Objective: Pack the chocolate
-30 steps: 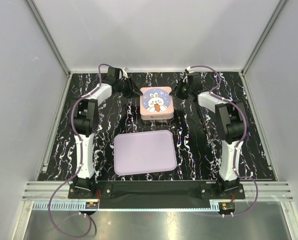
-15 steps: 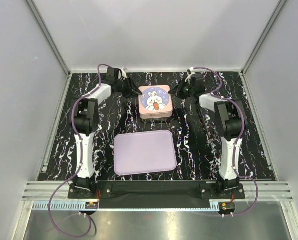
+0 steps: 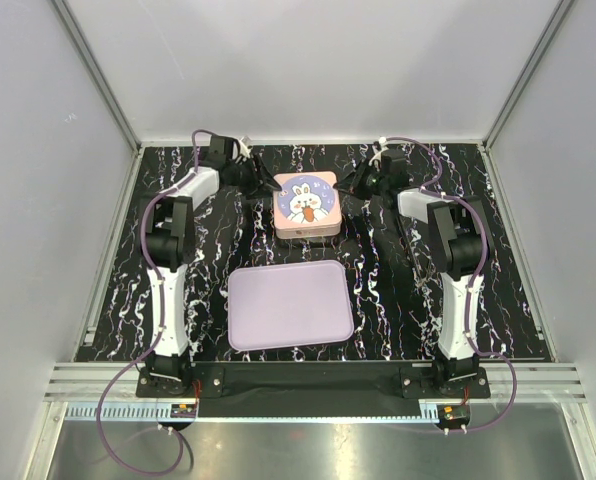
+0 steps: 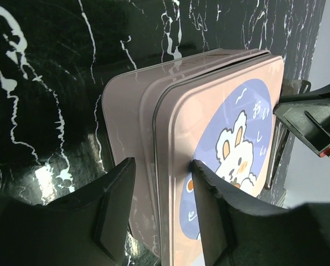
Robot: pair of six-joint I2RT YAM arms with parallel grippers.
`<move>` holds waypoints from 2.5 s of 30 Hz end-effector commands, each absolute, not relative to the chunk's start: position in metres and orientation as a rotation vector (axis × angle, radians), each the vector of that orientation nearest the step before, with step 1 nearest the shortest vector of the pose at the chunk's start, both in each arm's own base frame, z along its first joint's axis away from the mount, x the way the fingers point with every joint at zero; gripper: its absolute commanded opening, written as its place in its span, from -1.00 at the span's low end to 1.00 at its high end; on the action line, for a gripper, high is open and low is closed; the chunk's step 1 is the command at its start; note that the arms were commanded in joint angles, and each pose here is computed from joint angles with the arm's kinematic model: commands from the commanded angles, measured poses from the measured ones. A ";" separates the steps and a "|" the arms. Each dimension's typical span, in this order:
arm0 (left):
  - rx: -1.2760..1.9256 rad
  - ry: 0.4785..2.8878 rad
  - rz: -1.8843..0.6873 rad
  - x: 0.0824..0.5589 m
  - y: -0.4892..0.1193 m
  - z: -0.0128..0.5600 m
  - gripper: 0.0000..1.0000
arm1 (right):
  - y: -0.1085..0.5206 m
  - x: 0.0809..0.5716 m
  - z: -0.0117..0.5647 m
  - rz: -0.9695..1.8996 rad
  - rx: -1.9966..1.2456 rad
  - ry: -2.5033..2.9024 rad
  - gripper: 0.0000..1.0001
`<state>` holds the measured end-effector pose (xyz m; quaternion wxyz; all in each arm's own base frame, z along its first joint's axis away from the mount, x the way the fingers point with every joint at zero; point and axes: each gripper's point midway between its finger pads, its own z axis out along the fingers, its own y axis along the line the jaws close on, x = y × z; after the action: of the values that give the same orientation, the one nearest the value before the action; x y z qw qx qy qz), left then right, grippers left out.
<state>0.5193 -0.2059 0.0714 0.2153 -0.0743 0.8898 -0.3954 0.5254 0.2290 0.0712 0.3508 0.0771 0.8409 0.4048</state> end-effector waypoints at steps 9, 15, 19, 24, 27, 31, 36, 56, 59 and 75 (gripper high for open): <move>-0.172 2.315 -0.996 0.527 -0.175 0.163 0.03 | 0.231 0.456 -0.011 0.984 0.326 2.534 -0.80; -0.151 2.328 -0.990 0.525 -0.182 0.154 -0.03 | 0.232 0.459 -0.009 0.989 0.326 2.522 -0.79; -0.038 2.336 -1.081 0.520 -0.202 0.149 -0.07 | 0.233 0.466 -0.003 0.991 0.317 2.506 -0.78; 0.078 2.281 -1.157 0.523 -0.224 0.156 -0.11 | 0.235 0.476 0.017 1.005 0.301 2.467 -0.76; 0.058 2.283 -1.126 0.535 -0.222 0.141 -0.12 | 0.237 0.478 0.022 1.010 0.285 2.460 -0.74; 0.001 2.279 -1.055 0.564 -0.209 0.117 -0.13 | 0.237 0.477 0.023 1.000 0.260 2.473 -0.62; -0.043 2.334 -1.056 0.572 -0.208 0.081 -0.15 | 0.238 0.479 0.019 0.997 0.214 2.488 -0.49; 0.024 2.221 -0.928 0.598 -0.157 0.127 0.18 | 0.239 0.506 0.024 0.927 0.023 2.469 -0.48; 0.104 2.204 -0.923 0.605 -0.159 0.120 0.25 | 0.236 0.509 0.023 0.908 -0.036 2.468 -0.44; 0.445 2.017 -1.063 0.601 -0.187 0.128 0.49 | 0.241 0.528 0.051 0.891 -0.194 2.415 -0.09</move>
<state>0.5936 -0.1810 0.1043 0.3542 0.1220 0.8303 -0.4126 0.5334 0.2473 0.0695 0.2950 -0.0778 0.8826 0.3577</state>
